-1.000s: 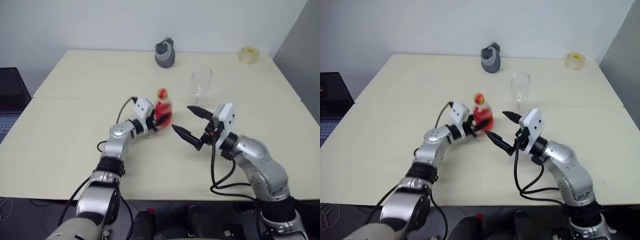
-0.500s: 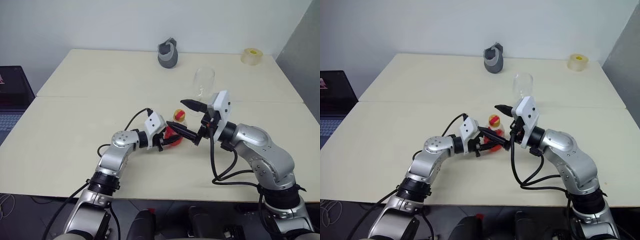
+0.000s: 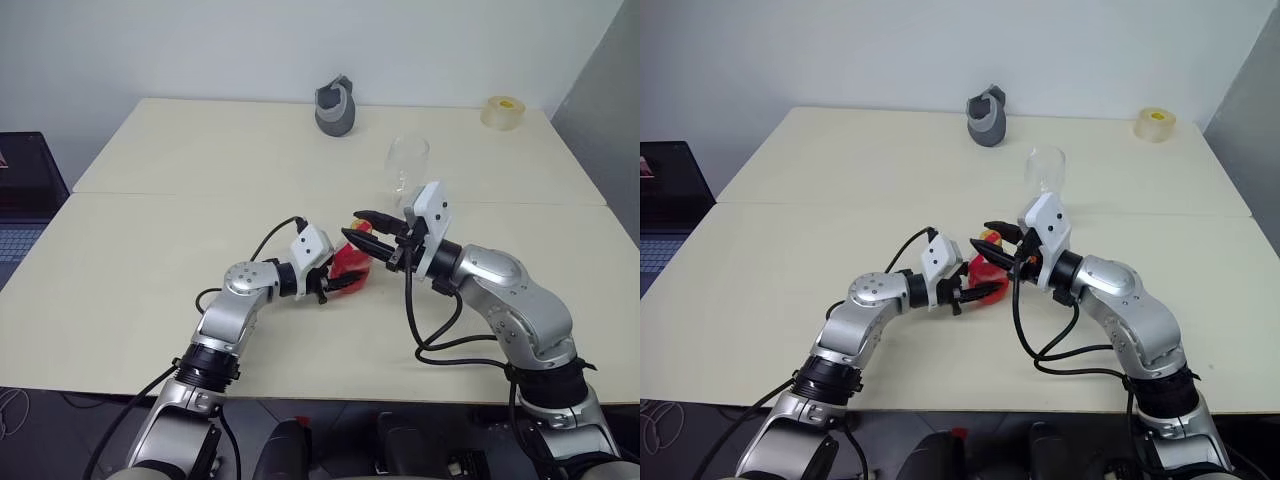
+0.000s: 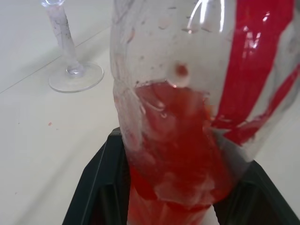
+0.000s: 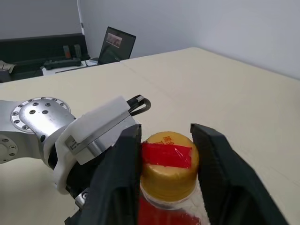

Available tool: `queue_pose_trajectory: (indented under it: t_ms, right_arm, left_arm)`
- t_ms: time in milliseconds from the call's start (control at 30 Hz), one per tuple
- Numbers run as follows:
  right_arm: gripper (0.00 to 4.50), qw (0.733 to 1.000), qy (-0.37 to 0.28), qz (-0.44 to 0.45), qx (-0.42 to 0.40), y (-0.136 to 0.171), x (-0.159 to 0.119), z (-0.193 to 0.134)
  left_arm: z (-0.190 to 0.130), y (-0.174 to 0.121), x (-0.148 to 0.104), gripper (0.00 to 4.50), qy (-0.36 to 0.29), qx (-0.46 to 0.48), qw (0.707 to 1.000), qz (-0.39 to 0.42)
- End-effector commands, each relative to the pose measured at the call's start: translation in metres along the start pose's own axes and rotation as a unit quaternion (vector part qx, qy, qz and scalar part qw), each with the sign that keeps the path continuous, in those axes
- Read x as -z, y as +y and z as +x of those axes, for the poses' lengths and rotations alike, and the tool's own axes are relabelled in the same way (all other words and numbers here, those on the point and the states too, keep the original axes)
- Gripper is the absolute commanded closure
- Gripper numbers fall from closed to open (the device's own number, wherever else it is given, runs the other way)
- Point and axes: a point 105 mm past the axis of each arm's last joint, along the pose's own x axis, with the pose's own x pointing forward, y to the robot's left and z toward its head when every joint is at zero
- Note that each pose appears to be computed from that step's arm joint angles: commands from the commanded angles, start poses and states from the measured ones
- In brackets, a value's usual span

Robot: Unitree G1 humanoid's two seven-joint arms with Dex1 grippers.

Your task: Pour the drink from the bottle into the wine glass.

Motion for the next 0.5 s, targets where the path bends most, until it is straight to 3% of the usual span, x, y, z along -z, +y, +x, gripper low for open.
queue_pose_trajectory:
  t_ms: [33, 267, 500]
  right_arm:
    - [3.23, 0.999, -0.021, -0.028, -0.041, -0.001, -0.013, -0.003]
    - [3.23, 0.972, 0.056, -0.114, -0.195, -0.026, 0.001, -0.003]
    - [3.23, 0.957, 0.091, -0.112, -0.251, -0.043, -0.004, -0.003]
  left_arm:
    - [-0.001, -0.005, -0.020, 2.81, -0.029, 0.011, 0.999, 0.025]
    - [0.000, -0.026, -0.034, 3.36, -0.046, 0.072, 0.996, 0.038]
    - [-0.001, -0.041, -0.040, 3.60, -0.050, 0.108, 0.992, 0.041]
